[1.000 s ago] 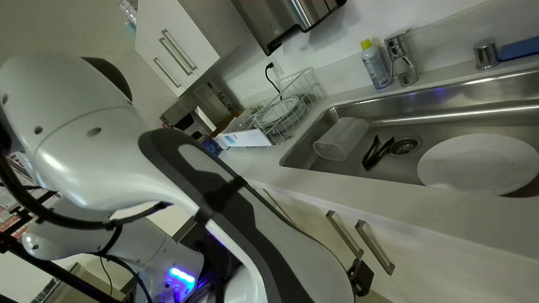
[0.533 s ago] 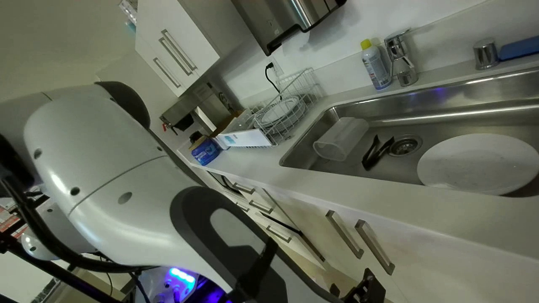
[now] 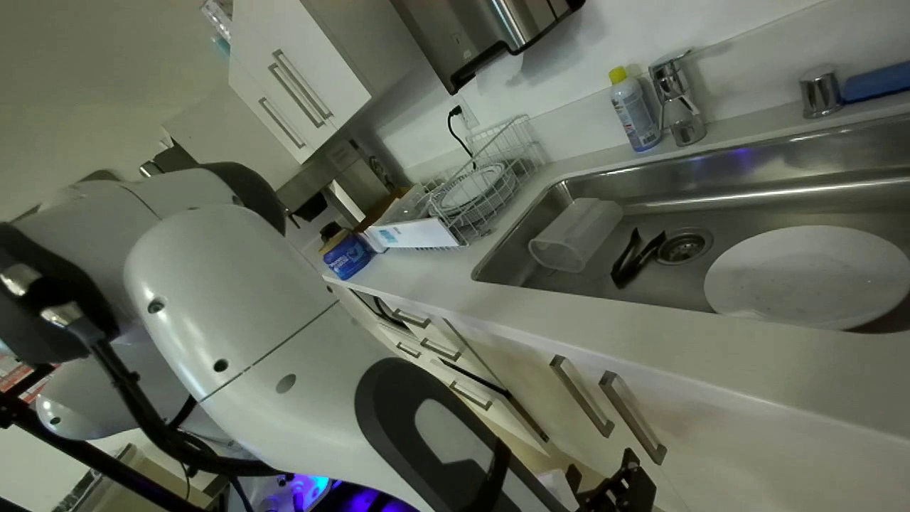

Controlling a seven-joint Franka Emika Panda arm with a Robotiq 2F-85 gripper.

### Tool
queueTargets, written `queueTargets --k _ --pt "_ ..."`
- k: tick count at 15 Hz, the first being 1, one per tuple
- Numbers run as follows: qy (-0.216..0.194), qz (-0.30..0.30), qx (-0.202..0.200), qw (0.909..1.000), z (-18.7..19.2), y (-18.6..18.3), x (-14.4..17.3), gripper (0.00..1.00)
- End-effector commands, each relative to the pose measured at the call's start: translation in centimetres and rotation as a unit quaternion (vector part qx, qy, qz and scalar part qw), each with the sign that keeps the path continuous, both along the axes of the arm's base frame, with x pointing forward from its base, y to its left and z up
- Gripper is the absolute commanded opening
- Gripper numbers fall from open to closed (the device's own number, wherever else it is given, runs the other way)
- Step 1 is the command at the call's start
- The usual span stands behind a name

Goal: Open the bottom right cupboard door

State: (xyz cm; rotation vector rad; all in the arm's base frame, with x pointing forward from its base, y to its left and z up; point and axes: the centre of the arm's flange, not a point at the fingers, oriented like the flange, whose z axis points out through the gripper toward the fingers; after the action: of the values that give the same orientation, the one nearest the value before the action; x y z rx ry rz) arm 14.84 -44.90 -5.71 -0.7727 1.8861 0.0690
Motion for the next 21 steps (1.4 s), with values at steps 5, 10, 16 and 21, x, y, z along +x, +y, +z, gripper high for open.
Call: queueTargets --k 5,10,16,21 --pt "-0.011 -0.013 0.012 0.9998 -0.8 0.7 0.5 1.00" --pt "-0.031 -0.032 0.016 0.9989 -1.8 1.3 1.4 1.00" --pt "-0.053 -0.055 0.031 0.9966 -4.7 3.3 4.1 1.00" --pt "-0.079 -0.086 0.053 0.9918 -6.7 4.3 5.6 1.00"
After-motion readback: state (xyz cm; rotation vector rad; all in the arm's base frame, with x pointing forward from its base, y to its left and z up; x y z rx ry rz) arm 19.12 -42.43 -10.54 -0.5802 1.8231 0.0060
